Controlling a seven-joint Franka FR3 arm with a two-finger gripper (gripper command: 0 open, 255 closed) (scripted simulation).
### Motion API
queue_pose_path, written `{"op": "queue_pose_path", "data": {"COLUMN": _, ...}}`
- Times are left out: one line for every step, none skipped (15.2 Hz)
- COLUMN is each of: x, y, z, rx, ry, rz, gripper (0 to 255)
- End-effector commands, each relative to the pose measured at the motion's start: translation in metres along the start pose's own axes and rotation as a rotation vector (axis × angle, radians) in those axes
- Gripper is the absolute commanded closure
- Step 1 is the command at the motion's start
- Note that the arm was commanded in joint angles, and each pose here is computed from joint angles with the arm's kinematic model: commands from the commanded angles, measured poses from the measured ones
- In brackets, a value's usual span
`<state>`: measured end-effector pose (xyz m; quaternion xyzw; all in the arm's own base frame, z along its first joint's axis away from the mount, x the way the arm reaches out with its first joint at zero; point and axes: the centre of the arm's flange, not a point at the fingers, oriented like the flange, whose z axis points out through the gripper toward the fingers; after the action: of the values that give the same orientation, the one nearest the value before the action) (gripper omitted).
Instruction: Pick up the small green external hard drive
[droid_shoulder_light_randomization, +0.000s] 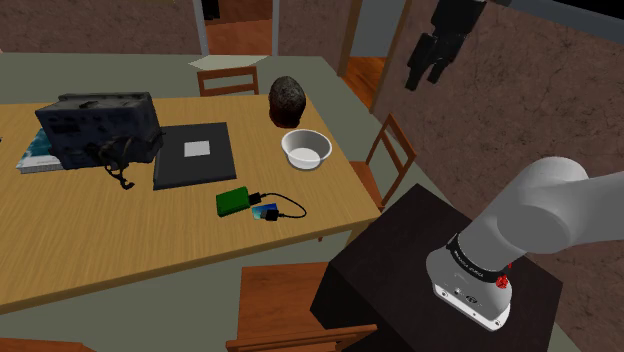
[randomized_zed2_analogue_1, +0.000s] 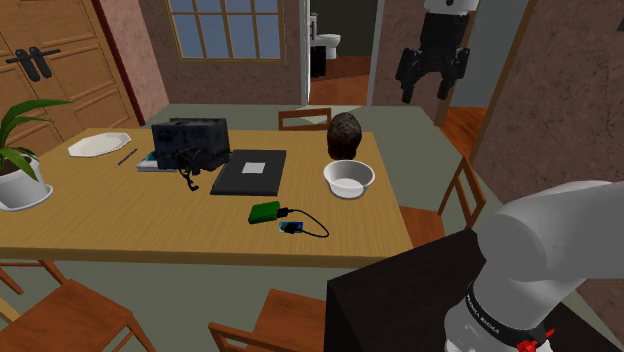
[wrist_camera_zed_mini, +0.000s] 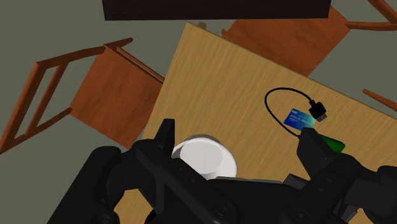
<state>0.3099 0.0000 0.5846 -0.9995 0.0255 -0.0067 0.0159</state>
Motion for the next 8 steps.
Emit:
{"op": "queue_pose_path", "data": {"x": 0.0, "y": 0.0, "z": 0.0, "rx": 0.0, "ry": 0.0, "rz": 0.0, "gripper": 0}}
{"op": "queue_pose_path", "data": {"x": 0.009, "y": -0.005, "z": 0.009, "rx": -0.004, "ry": -0.004, "rz": -0.018, "gripper": 0}}
{"op": "queue_pose_path", "data": {"x": 0.018, "y": -0.01, "z": 0.019, "rx": -0.008, "ry": -0.008, "rz": -0.036, "gripper": 0}}
{"op": "queue_pose_path", "data": {"x": 0.026, "y": -0.015, "z": 0.028, "rx": -0.012, "ry": -0.011, "rz": -0.054, "gripper": 0}}
{"op": "queue_pose_path", "data": {"x": 0.035, "y": -0.021, "z": 0.038, "rx": -0.015, "ry": -0.015, "rz": -0.073, "gripper": 0}}
{"op": "queue_pose_path", "data": {"x": 0.043, "y": -0.026, "z": 0.047, "rx": -0.019, "ry": -0.019, "rz": -0.091, "gripper": 0}}
{"op": "queue_pose_path", "data": {"x": 0.051, "y": -0.032, "z": 0.057, "rx": -0.023, "ry": -0.023, "rz": -0.109, "gripper": 0}}
{"op": "queue_pose_path", "data": {"x": 0.059, "y": -0.037, "z": 0.066, "rx": -0.027, "ry": -0.026, "rz": -0.127, "gripper": 0}}
